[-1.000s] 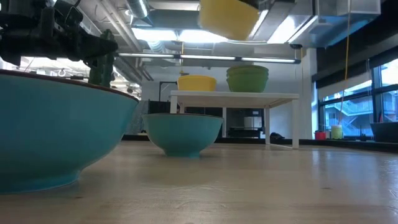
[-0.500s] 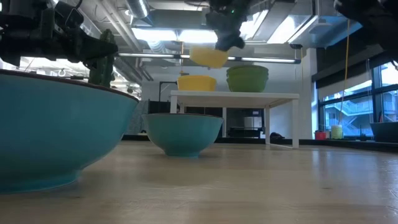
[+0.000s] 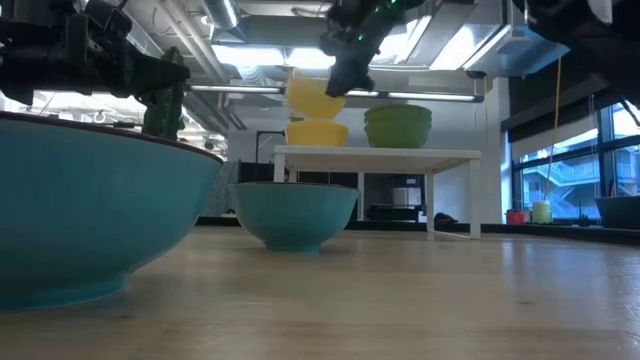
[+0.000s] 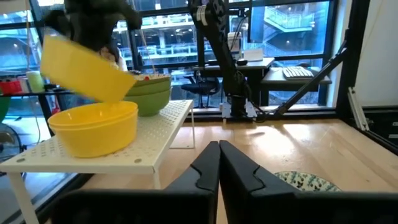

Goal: Pick & Place Mini bowls
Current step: Stack the yellow bowl on top of the yellow bowl on the shelf

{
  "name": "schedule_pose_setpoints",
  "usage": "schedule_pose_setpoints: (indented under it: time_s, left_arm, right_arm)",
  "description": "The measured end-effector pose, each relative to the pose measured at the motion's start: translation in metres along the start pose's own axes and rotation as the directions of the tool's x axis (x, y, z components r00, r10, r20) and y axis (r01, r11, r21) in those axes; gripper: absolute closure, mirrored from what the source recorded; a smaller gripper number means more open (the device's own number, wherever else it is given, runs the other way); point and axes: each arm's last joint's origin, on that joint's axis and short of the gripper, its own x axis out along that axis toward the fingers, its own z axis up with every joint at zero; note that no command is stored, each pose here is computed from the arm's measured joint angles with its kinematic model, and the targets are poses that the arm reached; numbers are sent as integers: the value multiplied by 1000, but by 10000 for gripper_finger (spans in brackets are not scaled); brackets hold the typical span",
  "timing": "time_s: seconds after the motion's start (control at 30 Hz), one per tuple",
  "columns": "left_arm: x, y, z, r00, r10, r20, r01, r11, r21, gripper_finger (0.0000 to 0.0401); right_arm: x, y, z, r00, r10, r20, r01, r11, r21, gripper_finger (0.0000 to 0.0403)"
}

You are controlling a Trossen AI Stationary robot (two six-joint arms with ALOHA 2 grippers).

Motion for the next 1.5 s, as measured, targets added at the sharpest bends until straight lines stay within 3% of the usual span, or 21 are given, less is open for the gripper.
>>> schedule_pose_setpoints:
  time_s: [0.47,0.63,1.0,1.23,1.37,1.5]
  left_arm:
    - [0,0,0,1000,0,-1,0,1000,-16,399]
    - [0,0,0,1000,0,0,0,1000,-14,394]
    - [0,0,0,1000,0,0,0,1000,-14,398]
    - [0,0,0,1000,0,0,0,1000,-14,395]
    - [0,0,0,1000,-2,-2,2,1000,-15,399]
    - [0,0,-2,1000,-5,-22,5,1000,-20,399]
  right_arm:
    - [43,-1,-14,987,54,-151,-63,997,-54,394]
    - [44,-3,-15,985,-25,-171,8,995,-102,351]
    - [42,-5,-15,982,-76,-174,56,992,-117,222]
    - [16,-1,-2,993,-113,-42,107,985,-135,183]
    - [-21,5,5,992,-119,50,125,981,-147,180]
    - [-68,24,7,986,64,151,-38,984,-171,218]
